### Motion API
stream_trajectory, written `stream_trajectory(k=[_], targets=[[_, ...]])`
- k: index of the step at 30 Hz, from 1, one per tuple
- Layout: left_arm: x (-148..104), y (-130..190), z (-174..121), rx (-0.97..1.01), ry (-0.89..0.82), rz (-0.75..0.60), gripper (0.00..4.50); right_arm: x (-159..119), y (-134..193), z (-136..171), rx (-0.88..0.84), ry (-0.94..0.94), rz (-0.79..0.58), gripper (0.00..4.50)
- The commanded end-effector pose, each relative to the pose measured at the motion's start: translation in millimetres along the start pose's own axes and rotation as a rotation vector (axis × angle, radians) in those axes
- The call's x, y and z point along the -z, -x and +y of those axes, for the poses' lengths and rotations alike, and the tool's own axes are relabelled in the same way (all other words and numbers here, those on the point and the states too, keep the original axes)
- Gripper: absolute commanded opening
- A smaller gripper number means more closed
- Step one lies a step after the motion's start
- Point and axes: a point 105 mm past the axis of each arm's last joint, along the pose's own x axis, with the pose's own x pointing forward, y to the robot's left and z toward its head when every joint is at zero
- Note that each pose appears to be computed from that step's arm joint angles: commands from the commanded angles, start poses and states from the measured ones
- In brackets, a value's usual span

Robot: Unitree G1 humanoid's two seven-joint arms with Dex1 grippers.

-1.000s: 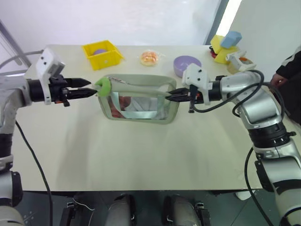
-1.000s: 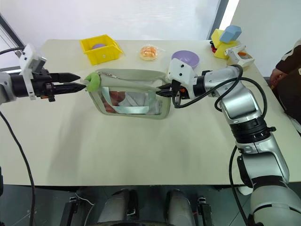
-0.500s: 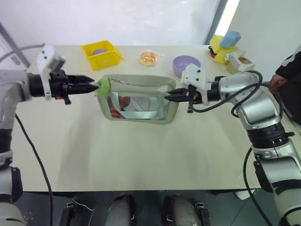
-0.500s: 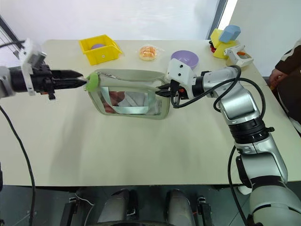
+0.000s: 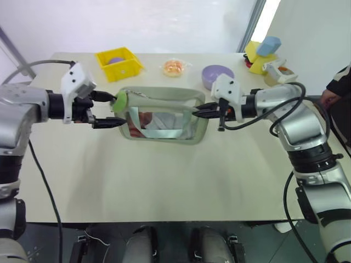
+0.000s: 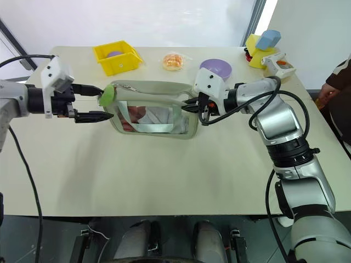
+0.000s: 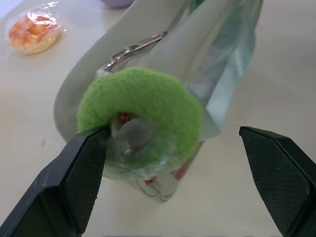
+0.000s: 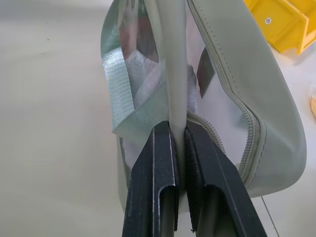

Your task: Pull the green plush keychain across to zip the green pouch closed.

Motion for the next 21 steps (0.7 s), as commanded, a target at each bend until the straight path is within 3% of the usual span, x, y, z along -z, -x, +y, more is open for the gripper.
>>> stream_trajectory(k=[1, 3, 9, 15, 21], targets=[[-10.8, 6.1, 11.7, -0.063, -0.039, -0.042, 3.95, -10.2, 1.0, 1.1, 0.003, 0.030, -0.025, 0.00], [-13.4, 7.6, 14.1, -0.067, -0.043, -0.054, 3.19, -10.3, 0.9, 1.4, 0.003, 0.030, -0.025, 0.00], [-35.5, 18.0, 21.3, -0.071, -0.008, -0.134, 0.11, -8.4, -0.2, 0.5, 0.011, 0.027, -0.022, 0.00], [-64.4, 15.8, 16.7, -0.028, -0.003, -0.229, 0.05, -9.1, -1.3, -0.5, 0.017, 0.028, -0.026, 0.00], [-42.7, -21.8, 2.5, 0.014, -0.078, -0.148, 0.05, -9.8, -1.5, -1.2, 0.022, 0.032, -0.025, 0.00]])
